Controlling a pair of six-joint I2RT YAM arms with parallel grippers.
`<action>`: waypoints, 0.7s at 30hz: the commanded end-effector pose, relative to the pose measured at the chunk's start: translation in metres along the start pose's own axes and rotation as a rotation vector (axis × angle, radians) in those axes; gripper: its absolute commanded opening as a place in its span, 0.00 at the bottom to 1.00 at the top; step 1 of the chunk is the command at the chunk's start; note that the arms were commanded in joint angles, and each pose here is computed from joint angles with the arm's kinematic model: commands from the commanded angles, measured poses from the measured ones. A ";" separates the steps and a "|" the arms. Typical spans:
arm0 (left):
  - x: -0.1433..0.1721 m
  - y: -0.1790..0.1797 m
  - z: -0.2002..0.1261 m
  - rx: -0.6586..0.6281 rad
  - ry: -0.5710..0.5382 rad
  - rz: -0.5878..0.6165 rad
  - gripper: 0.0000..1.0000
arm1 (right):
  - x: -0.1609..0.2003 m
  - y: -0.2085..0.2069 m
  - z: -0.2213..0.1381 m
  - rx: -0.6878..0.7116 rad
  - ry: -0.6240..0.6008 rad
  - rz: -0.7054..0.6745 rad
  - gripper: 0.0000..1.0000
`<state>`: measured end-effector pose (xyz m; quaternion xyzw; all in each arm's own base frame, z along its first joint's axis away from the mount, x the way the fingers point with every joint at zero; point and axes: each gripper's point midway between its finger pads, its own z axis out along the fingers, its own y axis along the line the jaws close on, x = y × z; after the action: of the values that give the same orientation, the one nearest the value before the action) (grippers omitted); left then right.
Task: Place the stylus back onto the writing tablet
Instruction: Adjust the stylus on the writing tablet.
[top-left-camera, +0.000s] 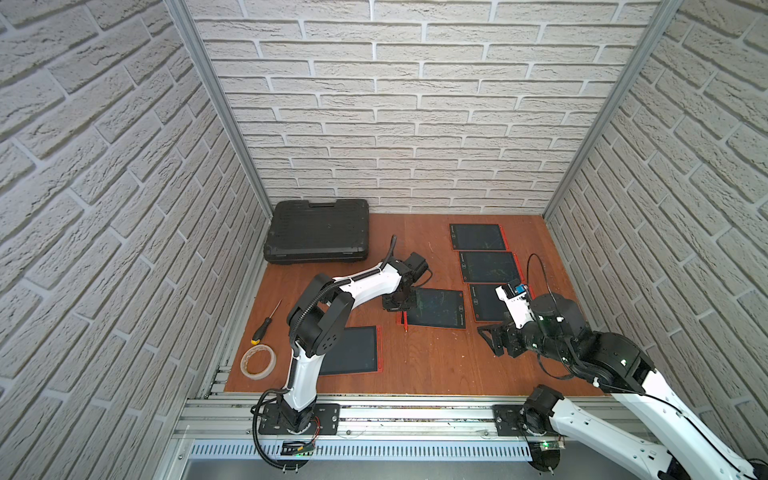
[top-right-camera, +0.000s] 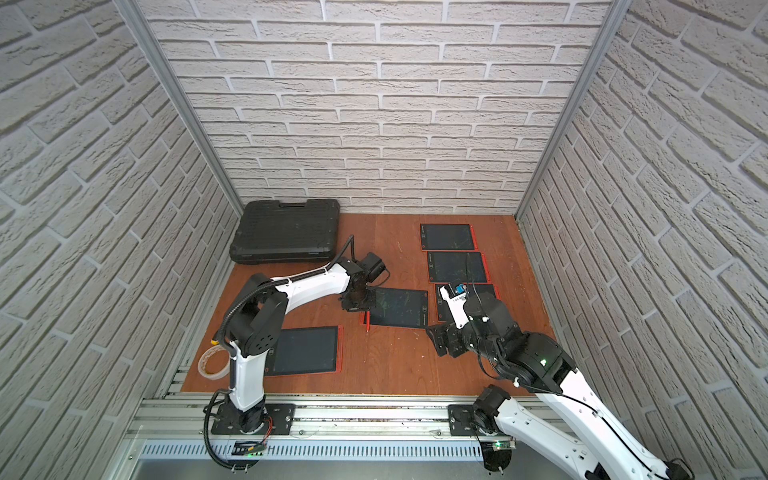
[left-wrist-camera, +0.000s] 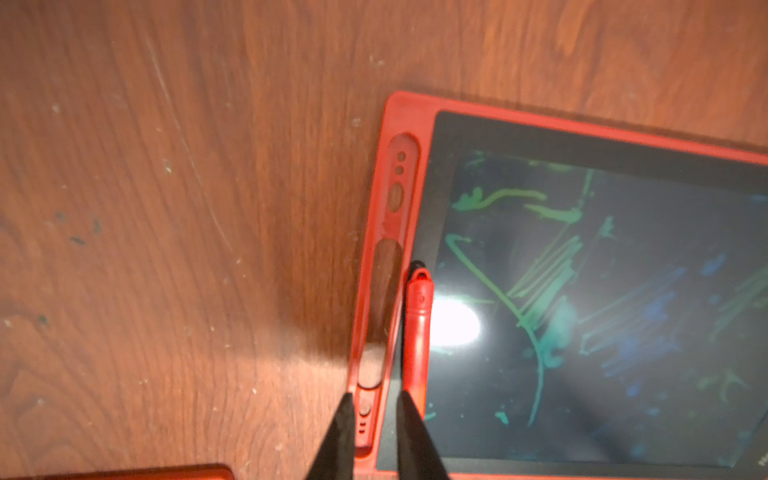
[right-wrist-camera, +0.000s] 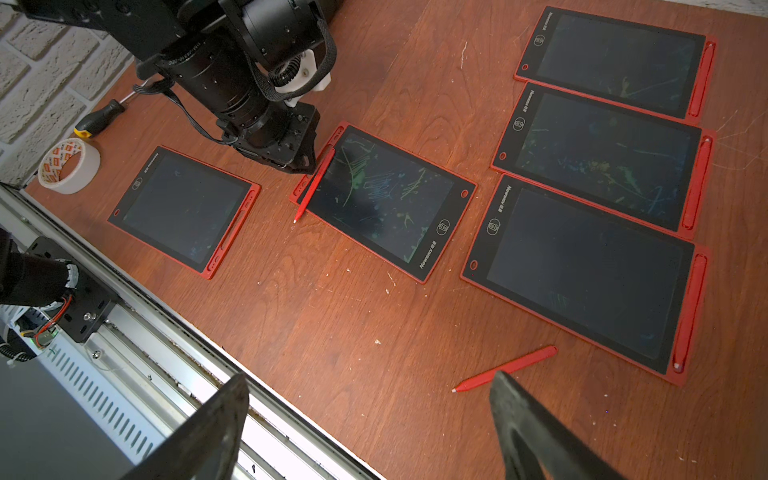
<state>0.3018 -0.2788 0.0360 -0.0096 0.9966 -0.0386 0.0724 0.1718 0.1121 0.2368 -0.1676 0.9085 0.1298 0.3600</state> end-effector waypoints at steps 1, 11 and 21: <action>0.001 -0.007 -0.011 0.037 0.002 0.012 0.23 | -0.006 0.001 0.001 0.000 -0.035 0.012 0.90; 0.006 -0.014 -0.001 0.038 0.019 0.030 0.26 | -0.006 0.000 0.002 0.001 -0.033 0.012 0.90; 0.007 -0.014 0.006 0.027 0.031 0.040 0.26 | -0.006 0.000 0.001 0.001 -0.035 0.014 0.90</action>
<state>0.2949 -0.2885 0.0322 0.0031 0.9969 -0.0497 0.0602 0.1719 0.1118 0.2366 -0.1671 0.9087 0.1290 0.3602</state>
